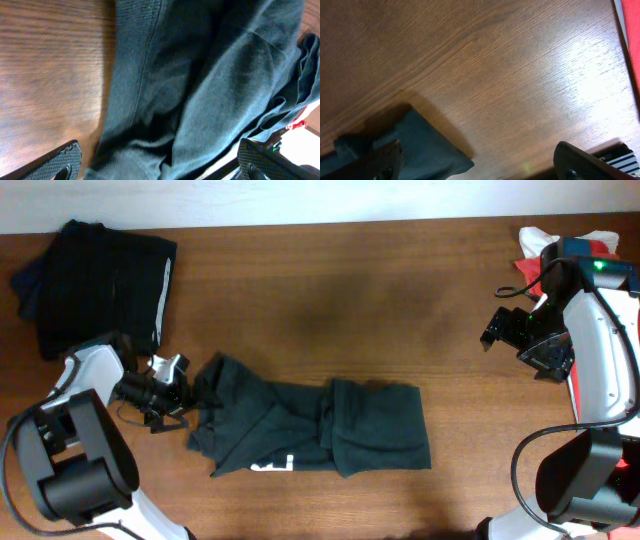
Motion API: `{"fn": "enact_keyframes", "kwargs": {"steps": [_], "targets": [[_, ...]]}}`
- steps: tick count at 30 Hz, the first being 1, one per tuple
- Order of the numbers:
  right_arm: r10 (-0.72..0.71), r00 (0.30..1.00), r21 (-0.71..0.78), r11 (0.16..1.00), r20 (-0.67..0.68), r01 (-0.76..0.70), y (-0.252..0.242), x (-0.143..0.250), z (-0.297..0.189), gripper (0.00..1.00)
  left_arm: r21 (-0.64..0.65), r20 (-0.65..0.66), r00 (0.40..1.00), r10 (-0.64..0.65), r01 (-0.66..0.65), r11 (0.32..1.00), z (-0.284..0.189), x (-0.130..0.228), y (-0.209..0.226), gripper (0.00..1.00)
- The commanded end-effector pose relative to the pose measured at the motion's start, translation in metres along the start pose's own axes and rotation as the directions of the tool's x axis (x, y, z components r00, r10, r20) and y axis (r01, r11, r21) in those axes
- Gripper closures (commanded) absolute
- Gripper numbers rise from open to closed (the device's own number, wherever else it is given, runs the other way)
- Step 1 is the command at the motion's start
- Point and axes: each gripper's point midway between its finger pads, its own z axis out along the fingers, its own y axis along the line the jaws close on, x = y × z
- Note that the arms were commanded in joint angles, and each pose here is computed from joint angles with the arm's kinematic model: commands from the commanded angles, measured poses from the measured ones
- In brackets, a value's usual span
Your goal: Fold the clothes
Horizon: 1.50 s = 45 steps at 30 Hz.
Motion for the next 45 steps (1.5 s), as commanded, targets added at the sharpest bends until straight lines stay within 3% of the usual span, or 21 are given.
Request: {"fn": "enact_keyframes", "kwargs": {"steps": [1,7,9,10,12,13,14,15,21,25,28,31,35,42,44,45], "targets": [[0.004,1.000,0.007,1.000,0.025,-0.004,-0.001,-0.004,-0.006,0.01,0.034,-0.061,0.997,0.046,-0.044,0.998,0.023,0.003,-0.006,0.01],[0.004,1.000,0.007,1.000,0.025,-0.004,-0.001,-0.004,-0.006,0.01,0.056,-0.111,0.972,0.207,-0.202,0.978,0.049,0.007,-0.043,0.01],[0.004,1.000,0.007,1.000,0.025,-0.004,-0.001,-0.004,-0.006,0.01,0.050,-0.125,0.960,0.249,-0.245,0.968,0.056,0.008,-0.053,0.11],[0.004,1.000,0.007,1.000,0.025,-0.004,-0.001,-0.004,-0.006,0.01,0.037,-0.130,0.959,0.254,-0.251,0.967,0.059,0.008,-0.055,0.22],[0.004,1.000,0.007,1.000,0.025,-0.004,-0.001,-0.004,-0.006,0.01,-0.047,-0.137,0.974,0.180,-0.188,0.981,0.061,0.006,-0.044,0.57],[0.004,1.000,0.007,1.000,0.025,-0.004,-0.001,-0.004,-0.006,0.01,-0.095,-0.135,0.980,0.143,-0.157,0.983,0.060,0.004,-0.037,0.66],[0.004,1.000,0.007,1.000,0.025,-0.004,-0.001,-0.004,-0.006,0.01,-0.150,-0.134,0.985,0.113,-0.133,0.980,0.059,0.003,-0.028,0.88],[0.004,1.000,0.007,1.000,0.025,-0.004,-0.001,-0.004,-0.006,0.01,-0.191,-0.129,0.988,0.085,-0.109,0.976,0.057,0.001,-0.022,0.99],[0.004,1.000,0.007,1.000,0.025,-0.004,-0.001,-0.004,-0.006,0.01,-0.441,-0.014,0.995,-0.101,0.084,0.894,-0.006,-0.027,-0.015,0.99],[0.004,1.000,0.007,1.000,0.025,-0.004,-0.001,-0.004,-0.006,0.01,-0.454,-0.008,0.995,-0.098,0.083,0.887,-0.057,-0.026,-0.055,0.99],[0.004,1.000,0.007,1.000,0.025,-0.004,-0.001,-0.004,-0.006,0.01,-0.417,-0.035,0.999,-0.024,0.007,0.909,-0.060,-0.007,-0.096,0.99],[0.004,1.000,0.007,1.000,0.025,-0.004,-0.001,-0.004,-0.006,0.01,-0.367,-0.099,0.992,0.079,-0.110,0.924,-0.043,0.016,-0.141,0.99],[0.004,1.000,0.007,1.000,0.025,-0.004,-0.001,-0.004,-0.006,0.01,-0.352,-0.188,0.949,0.253,-0.306,0.885,0.010,0.052,-0.204,0.99],[0.004,1.000,0.007,1.000,0.025,-0.004,-0.001,-0.004,-0.006,0.01,-0.346,-0.189,0.921,0.340,-0.387,0.855,0.102,0.092,-0.233,0.95],[0.004,1.000,0.007,1.000,0.025,-0.004,-0.001,-0.004,-0.006,0.01,-0.325,-0.161,0.912,0.376,-0.409,0.853,0.116,0.091,-0.240,0.92],[0.004,1.000,0.007,1.000,0.025,-0.004,-0.001,-0.004,-0.006,0.01,-0.310,-0.141,0.905,0.402,-0.426,0.850,0.122,0.089,-0.246,0.80]]}}
